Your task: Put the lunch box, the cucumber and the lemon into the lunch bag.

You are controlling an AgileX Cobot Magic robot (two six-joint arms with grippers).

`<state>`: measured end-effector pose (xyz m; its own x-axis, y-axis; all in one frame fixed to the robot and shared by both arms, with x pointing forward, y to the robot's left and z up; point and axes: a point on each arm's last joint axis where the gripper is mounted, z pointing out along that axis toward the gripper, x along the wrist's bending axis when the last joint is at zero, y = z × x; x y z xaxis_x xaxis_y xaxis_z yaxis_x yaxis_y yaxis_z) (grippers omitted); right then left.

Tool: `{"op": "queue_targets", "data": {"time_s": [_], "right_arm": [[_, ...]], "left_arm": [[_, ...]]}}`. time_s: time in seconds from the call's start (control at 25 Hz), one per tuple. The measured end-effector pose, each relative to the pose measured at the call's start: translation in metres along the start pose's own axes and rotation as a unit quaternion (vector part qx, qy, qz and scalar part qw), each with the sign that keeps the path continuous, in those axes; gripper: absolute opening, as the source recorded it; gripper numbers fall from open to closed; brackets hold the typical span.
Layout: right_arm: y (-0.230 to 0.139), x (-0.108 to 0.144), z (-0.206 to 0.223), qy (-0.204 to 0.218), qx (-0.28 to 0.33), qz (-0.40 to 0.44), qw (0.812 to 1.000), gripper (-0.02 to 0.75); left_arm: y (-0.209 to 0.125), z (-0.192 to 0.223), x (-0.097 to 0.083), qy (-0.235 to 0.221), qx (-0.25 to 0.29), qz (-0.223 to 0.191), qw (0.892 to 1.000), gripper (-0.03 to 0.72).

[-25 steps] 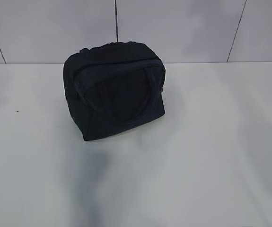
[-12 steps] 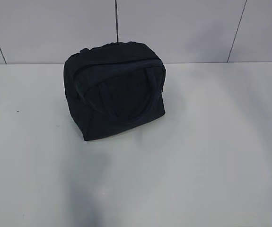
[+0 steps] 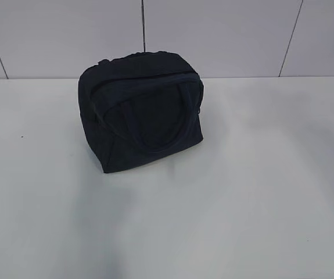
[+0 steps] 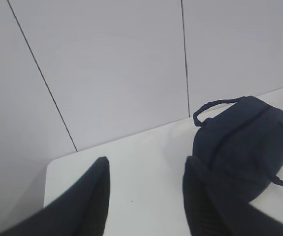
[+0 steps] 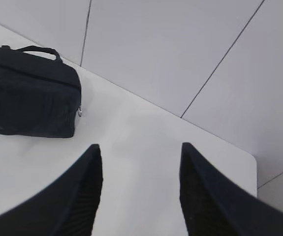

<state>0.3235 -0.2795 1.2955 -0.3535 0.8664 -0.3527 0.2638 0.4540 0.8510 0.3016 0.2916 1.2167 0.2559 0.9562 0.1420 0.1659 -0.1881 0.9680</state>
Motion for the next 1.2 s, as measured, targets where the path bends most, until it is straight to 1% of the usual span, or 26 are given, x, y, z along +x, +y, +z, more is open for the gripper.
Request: {"op": "queue_targets", "data": {"time_s": [0.12, 0.24, 0.4, 0.56, 0.68, 0.88, 1.04, 1.2], "right_arm": [[-0.013, 0.011, -0.008, 0.021, 0.004, -0.001, 1.0, 0.383], [-0.028, 0.02, -0.016, 0.029, 0.013, 0.018, 0.999, 0.383], [-0.048, 0.03, -0.02, 0.033, 0.026, 0.053, 0.998, 0.383], [-0.08, 0.044, -0.013, 0.043, 0.058, 0.108, 0.992, 0.383], [-0.109, 0.058, -0.011, 0.053, 0.077, 0.129, 0.987, 0.383], [-0.153, 0.081, -0.017, 0.056, 0.077, 0.157, 0.983, 0.383], [-0.176, 0.093, -0.021, 0.052, 0.069, 0.171, 0.981, 0.383], [-0.191, 0.101, -0.027, 0.044, 0.05, 0.188, 0.98, 0.383]], "left_arm": [[-0.008, -0.017, 0.002, -0.004, 0.01, -0.013, 1.0, 0.344], [-0.016, -0.031, 0.001, -0.016, 0.024, -0.029, 0.999, 0.342], [-0.028, -0.05, 0.001, -0.031, 0.014, -0.045, 0.998, 0.337], [-0.059, -0.053, -0.004, -0.044, 0.032, -0.052, 0.997, 0.333], [-0.084, -0.052, -0.01, -0.059, 0.049, -0.06, 0.995, 0.333], [-0.119, -0.046, -0.019, -0.084, 0.076, -0.073, 0.991, 0.332], [-0.133, -0.044, -0.028, -0.121, 0.085, -0.052, 0.988, 0.332], [-0.138, -0.046, -0.03, -0.134, 0.098, -0.037, 0.985, 0.332]]}}
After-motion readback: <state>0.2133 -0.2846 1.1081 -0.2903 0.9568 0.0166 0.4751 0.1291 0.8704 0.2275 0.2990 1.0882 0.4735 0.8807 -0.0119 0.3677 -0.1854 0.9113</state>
